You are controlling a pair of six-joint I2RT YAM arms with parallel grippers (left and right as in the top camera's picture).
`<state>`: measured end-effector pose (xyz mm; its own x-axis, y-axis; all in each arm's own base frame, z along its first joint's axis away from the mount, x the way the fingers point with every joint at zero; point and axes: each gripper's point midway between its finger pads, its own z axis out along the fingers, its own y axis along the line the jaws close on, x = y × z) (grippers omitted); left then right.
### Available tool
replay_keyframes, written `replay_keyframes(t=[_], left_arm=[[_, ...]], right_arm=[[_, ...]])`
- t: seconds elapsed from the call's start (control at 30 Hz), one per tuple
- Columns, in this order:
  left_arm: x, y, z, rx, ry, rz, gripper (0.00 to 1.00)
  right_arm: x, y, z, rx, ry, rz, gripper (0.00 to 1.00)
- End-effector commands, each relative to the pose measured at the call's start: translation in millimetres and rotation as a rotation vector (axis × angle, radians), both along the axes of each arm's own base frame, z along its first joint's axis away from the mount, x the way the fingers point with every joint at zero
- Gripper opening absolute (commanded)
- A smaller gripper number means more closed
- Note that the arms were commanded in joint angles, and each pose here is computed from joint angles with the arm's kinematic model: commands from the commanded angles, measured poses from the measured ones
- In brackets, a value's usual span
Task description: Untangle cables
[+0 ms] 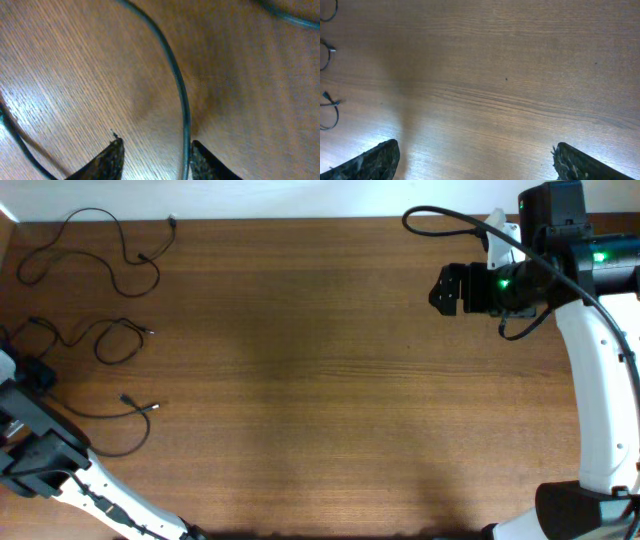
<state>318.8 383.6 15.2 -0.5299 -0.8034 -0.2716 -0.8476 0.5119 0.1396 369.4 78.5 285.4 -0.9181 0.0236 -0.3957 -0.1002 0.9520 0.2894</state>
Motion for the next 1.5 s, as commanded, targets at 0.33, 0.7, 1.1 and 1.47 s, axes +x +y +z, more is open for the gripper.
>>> replay_keyframes(t=[0.33, 0.7, 1.1, 1.47], left_arm=[[21.7, -1.3, 156.6, 0.151, -0.303, 0.05, 0.65], [-0.3, 0.1, 88.5, 0.081, -0.093, 0.078, 0.57], [-62.9, 21.8, 13.3, 0.001, 0.134, 0.166, 0.6], [-44.4, 27.0, -14.3, -0.087, -0.016, 0.167, 0.55]], right_arm=[[-1.5, 1.0, -3.7, 0.009, 0.019, -0.003, 0.98], [-1.2, 0.9, -3.6, 0.007, 0.016, 0.0, 0.99], [-0.9, -0.1, -3.8, 0.002, 0.016, -0.003, 0.98], [-1.0, -0.1, -3.8, 0.002, 0.016, -0.003, 0.99]])
